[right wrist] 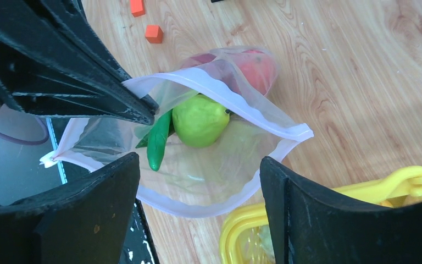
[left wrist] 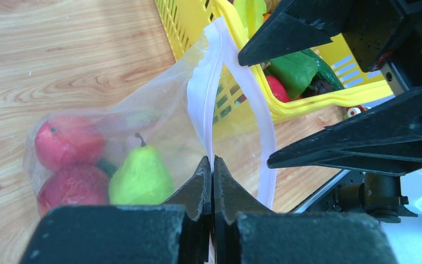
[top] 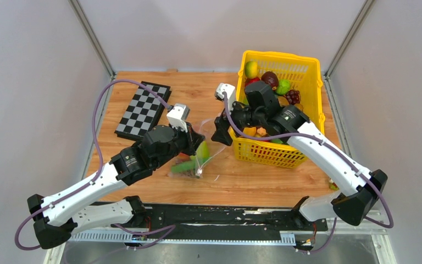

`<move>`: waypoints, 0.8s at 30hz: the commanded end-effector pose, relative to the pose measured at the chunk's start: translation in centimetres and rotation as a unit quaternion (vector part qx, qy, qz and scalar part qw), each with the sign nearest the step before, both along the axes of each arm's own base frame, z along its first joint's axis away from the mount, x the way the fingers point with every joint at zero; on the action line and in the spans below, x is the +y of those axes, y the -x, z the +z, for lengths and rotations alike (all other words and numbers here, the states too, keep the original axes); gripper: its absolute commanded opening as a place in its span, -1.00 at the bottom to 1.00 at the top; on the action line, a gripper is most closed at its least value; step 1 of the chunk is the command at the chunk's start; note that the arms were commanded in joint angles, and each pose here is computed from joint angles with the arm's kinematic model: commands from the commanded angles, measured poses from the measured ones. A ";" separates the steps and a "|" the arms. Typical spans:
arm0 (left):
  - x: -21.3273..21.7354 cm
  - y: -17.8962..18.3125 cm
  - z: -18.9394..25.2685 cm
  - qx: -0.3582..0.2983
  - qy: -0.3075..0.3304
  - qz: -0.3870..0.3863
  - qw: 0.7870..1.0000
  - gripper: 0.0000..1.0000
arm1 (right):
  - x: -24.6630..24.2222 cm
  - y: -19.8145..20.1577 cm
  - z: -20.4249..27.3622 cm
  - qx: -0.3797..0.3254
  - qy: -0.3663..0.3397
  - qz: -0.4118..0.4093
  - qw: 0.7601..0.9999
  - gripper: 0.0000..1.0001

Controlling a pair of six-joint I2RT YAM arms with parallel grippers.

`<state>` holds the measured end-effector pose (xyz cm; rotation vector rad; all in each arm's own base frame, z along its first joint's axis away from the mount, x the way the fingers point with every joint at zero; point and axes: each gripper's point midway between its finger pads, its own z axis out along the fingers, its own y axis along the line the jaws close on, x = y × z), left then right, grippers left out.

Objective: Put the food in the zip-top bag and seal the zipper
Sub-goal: Place the fake fruit in the zipper food storage bag, then pick up the fake fruit from the bin.

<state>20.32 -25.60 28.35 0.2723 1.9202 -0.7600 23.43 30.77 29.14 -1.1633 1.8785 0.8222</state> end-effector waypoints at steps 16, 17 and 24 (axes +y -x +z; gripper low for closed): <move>0.8 -0.2 2.2 -0.022 0.032 0.019 0.999 -1.00 | -8.5 -5.5 8.5 -0.192 -0.123 -0.286 0.931 0.85; 0.7 -0.2 2.2 -0.023 0.033 0.019 0.999 -1.00 | -9.6 -6.4 8.1 -0.186 -0.119 -0.317 0.922 0.85; 0.9 -0.1 2.1 -0.023 0.032 0.018 0.999 -1.00 | -17.8 -12.0 2.9 -0.101 -0.055 -0.461 0.880 0.86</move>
